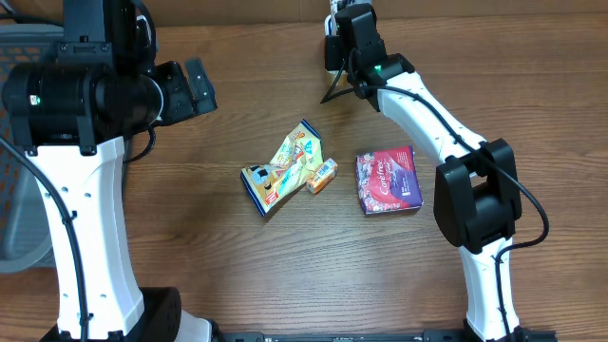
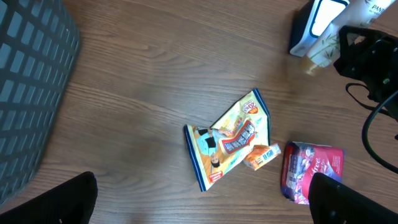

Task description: Scan the item barcode

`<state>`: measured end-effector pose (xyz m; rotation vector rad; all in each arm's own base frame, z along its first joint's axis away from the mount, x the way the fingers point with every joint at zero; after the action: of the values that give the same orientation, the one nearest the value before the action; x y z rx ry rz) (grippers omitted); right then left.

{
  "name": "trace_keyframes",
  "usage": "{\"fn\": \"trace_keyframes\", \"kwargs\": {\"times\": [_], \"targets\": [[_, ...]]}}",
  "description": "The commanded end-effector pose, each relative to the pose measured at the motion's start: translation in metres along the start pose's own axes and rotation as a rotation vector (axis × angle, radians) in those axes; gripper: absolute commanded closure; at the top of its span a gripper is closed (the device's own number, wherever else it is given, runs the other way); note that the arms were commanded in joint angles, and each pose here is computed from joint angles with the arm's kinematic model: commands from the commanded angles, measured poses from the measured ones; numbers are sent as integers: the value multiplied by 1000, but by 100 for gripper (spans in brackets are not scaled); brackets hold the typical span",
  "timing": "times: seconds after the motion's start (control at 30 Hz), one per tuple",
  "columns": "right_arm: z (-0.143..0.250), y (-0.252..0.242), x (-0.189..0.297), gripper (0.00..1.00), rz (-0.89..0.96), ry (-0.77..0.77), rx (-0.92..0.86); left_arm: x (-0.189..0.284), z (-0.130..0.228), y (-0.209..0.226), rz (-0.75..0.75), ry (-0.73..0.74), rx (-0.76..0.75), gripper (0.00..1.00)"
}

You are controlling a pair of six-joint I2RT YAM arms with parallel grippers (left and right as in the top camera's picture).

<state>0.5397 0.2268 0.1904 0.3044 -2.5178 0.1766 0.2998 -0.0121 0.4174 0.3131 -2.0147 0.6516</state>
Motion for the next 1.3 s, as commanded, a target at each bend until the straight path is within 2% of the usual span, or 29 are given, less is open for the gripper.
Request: {"fn": "trace_keyframes", "kwargs": {"times": [0.0,0.17,0.33,0.47,0.8,1.07,1.27], "targets": [[-54,-19,39,96,27,-151,-93,5,0,2,4,-15,13,0],[-76,-69,69,96,85,-196,-227,5,0,2,4,-15,13,0],[-61,-148,91,96,207,-112,-464,5,0,2,4,-15,13,0],[-22,-220,102,96,337,17,-680,5,0,2,4,-15,13,0],[84,-380,175,96,667,273,-951,5,0,2,4,-15,13,0],[172,-475,248,96,880,339,-1179,5,0,2,4,-15,13,0],[231,-514,286,96,975,348,-1309,5,0,2,4,-15,13,0]]}}
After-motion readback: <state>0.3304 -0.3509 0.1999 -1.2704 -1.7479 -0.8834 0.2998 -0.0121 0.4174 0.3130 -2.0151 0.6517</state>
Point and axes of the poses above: each gripper's point midway between its finger pads, its own x axis back along the fingers, its own y axis along the line the jaws close on, z = x × y, the point moved 7 cm from there along x, back along the fingers, and after that the axes turned 15 degrees about x, right-handed, at the moved point
